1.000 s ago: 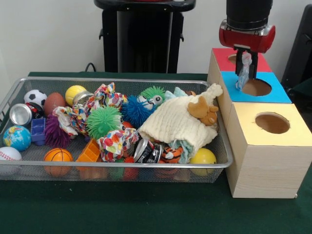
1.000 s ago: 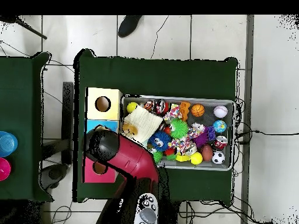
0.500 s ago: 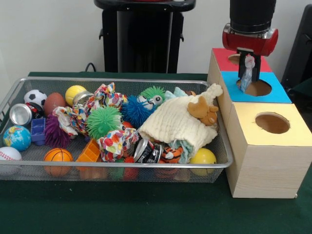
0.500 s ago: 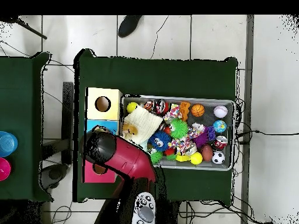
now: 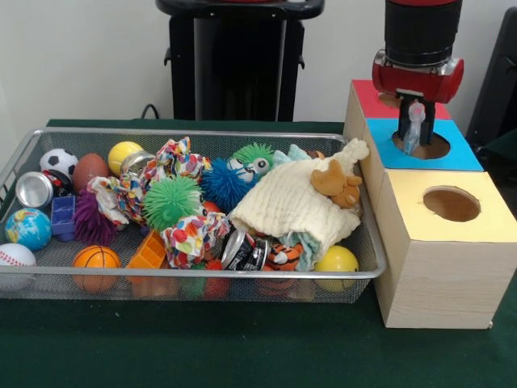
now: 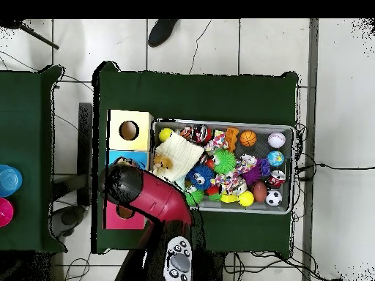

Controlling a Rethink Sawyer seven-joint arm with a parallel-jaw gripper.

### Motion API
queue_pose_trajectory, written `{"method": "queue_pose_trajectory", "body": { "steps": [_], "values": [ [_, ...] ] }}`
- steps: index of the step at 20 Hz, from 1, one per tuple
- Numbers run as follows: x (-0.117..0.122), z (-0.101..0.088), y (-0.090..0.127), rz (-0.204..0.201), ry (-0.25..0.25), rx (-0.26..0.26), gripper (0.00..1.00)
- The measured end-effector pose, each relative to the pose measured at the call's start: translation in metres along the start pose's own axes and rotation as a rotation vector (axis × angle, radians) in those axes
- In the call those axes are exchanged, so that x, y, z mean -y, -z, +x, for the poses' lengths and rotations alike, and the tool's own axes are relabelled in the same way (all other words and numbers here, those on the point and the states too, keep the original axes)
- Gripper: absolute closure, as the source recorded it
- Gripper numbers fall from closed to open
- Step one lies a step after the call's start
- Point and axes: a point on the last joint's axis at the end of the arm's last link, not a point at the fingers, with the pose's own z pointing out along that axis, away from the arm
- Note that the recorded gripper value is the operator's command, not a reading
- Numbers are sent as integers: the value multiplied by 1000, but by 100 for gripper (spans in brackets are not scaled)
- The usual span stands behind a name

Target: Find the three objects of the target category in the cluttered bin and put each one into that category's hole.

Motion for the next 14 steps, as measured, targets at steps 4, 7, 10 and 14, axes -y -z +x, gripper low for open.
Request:
{"method": "queue_pose_trajectory", "body": {
  "steps": [4, 7, 10, 14],
  "values": [
    [1, 0, -4, 3, -3, -1, 100],
    [1, 0, -7, 3, -11, -2, 100],
    [0, 0, -8, 2, -15, -3, 100],
    [-1, 2, -9, 2, -13, -3, 0]
  ]
}}
